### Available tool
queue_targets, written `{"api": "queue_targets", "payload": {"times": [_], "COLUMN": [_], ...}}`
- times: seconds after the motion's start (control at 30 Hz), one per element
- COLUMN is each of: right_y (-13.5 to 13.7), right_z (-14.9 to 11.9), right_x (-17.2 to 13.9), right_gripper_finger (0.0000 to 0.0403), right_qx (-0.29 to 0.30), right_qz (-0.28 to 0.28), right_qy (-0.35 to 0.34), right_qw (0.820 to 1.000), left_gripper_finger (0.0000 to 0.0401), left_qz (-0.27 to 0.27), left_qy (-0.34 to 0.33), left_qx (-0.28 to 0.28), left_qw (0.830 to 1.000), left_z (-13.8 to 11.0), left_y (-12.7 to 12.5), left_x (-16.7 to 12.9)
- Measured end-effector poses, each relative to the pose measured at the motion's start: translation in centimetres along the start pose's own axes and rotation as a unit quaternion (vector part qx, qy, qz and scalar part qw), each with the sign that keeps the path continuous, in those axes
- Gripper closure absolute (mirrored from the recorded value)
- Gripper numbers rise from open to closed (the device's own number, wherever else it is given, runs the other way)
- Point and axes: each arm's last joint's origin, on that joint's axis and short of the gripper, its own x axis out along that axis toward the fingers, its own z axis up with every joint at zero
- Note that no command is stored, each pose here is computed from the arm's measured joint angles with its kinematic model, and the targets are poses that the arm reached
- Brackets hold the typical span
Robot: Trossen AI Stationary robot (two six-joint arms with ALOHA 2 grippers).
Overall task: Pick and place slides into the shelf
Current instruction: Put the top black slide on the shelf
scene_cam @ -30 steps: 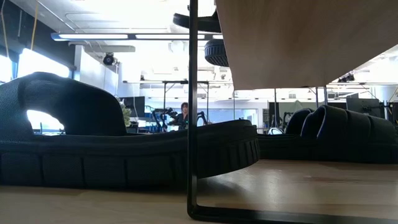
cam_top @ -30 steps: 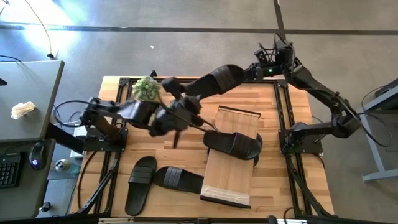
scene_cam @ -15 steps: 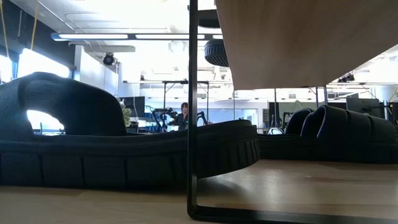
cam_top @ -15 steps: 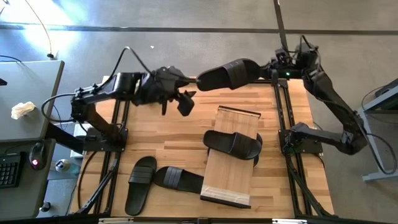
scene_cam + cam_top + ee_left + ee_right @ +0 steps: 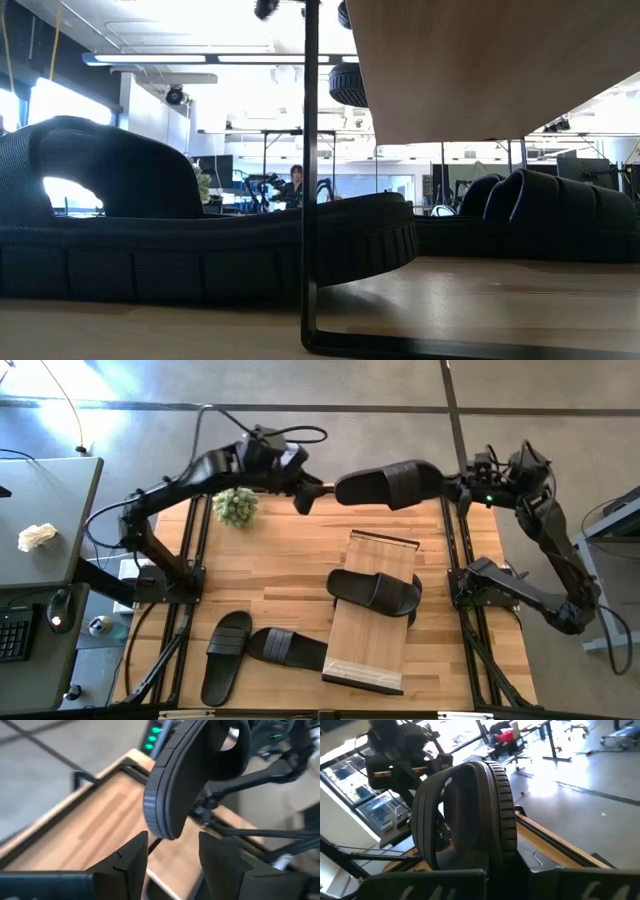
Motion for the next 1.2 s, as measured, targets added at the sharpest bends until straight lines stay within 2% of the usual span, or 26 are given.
{"api": "queue_targets", "payload": {"times": [0.2, 0.27, 0.47, 0.63, 0.8, 1.2], "right_y": [0.6, 0.8, 0.9, 0.7, 0.7, 0.7], "right_z": [-1.0, -1.0, -1.0, -0.9, -0.8, -0.7], "right_x": [-1.3, -1.5, -1.6, -1.3, -1.2, -1.2], "right_gripper_finger": [0.0390, 0.0390, 0.0390, 0.0389, 0.0389, 0.0389], "right_qx": [0.014, 0.017, 0.023, 0.031, 0.031, 0.031], "right_qz": [-0.026, -0.029, -0.027, -0.029, -0.028, -0.019], "right_qy": [0.013, 0.010, 0.005, 0.008, 0.002, 0.001], "right_qw": [0.999, 0.999, 0.999, 0.999, 0.999, 0.999], "left_gripper_finger": [0.0266, 0.0271, 0.0272, 0.0270, 0.0270, 0.0270], "left_qz": [-0.109, -0.129, -0.118, -0.146, -0.177, -0.160], "left_qy": [-0.025, -0.027, -0.022, -0.057, -0.065, -0.068], "left_qx": [-0.034, -0.037, -0.066, -0.055, -0.050, -0.060], "left_qw": [0.993, 0.991, 0.991, 0.986, 0.981, 0.983], "left_z": [-1.2, -1.6, -3.0, -2.9, -2.5, -2.6], "left_y": [3.0, 4.0, 6.3, 6.1, 5.8, 5.9], "left_x": [3.7, 4.3, 5.3, 5.6, 5.4, 5.5]}}
